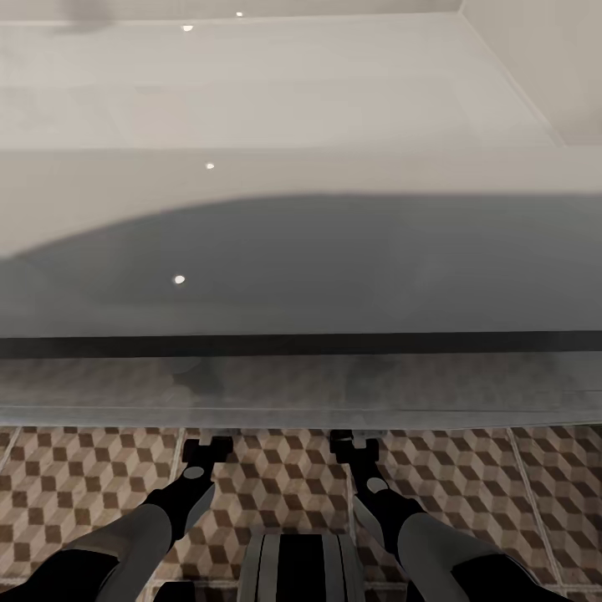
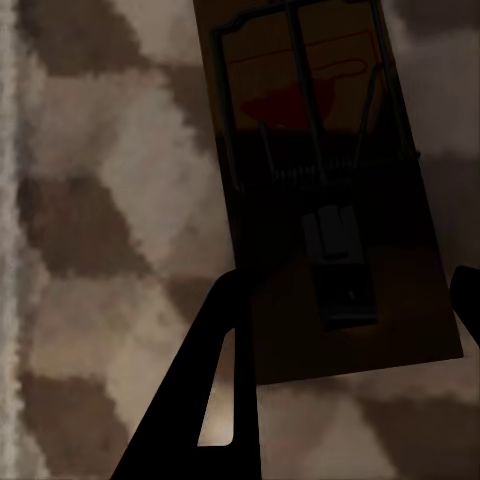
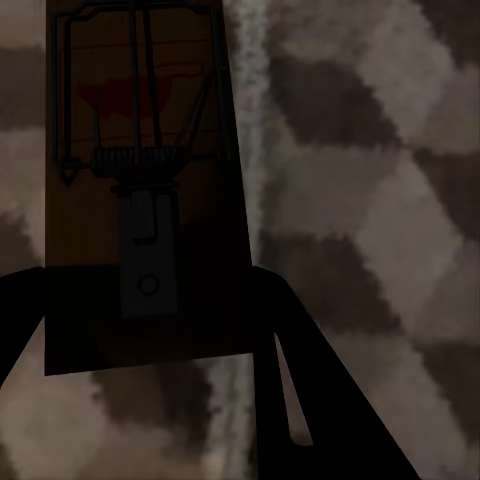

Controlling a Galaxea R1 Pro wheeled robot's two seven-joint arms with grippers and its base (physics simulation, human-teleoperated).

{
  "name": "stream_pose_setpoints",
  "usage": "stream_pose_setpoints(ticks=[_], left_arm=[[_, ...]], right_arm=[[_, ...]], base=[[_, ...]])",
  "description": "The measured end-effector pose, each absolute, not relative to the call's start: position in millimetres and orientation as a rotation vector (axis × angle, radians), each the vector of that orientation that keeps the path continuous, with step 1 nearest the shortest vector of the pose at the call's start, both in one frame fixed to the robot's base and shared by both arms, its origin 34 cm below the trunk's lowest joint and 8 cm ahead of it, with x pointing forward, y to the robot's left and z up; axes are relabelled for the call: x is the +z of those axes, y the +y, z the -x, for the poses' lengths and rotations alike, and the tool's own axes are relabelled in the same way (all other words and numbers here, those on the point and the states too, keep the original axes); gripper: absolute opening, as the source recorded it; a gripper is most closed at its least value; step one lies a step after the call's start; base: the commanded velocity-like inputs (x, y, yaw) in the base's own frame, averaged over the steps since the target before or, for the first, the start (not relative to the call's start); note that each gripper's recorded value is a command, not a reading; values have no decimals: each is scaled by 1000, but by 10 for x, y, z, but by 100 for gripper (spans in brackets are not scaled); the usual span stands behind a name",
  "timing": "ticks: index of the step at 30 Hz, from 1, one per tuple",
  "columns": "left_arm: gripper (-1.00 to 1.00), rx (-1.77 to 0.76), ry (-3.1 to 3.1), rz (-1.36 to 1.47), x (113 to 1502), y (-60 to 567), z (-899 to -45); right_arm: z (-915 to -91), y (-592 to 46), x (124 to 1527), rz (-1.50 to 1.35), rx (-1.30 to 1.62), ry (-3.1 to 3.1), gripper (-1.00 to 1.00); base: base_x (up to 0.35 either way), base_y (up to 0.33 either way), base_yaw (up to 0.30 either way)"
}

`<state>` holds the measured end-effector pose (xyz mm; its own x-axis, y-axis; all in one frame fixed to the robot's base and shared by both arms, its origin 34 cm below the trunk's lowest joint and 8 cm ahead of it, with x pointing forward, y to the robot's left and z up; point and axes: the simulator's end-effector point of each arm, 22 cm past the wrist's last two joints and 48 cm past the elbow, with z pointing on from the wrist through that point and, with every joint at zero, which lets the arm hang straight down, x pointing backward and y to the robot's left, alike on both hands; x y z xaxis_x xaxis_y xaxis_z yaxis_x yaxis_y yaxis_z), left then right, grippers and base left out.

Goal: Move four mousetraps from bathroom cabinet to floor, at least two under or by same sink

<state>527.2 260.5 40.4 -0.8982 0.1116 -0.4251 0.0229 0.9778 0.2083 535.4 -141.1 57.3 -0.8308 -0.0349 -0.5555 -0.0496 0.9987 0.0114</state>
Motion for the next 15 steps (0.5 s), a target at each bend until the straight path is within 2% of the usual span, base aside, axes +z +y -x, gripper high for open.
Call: stream_pose_setpoints(ticks=[15], left_arm=[[-100, 276, 2672, -95, 407, 2616, -5276]], right_arm=[[-5383, -1409, 585, 57, 35, 2545, -100]], base=[[0, 0, 0]])
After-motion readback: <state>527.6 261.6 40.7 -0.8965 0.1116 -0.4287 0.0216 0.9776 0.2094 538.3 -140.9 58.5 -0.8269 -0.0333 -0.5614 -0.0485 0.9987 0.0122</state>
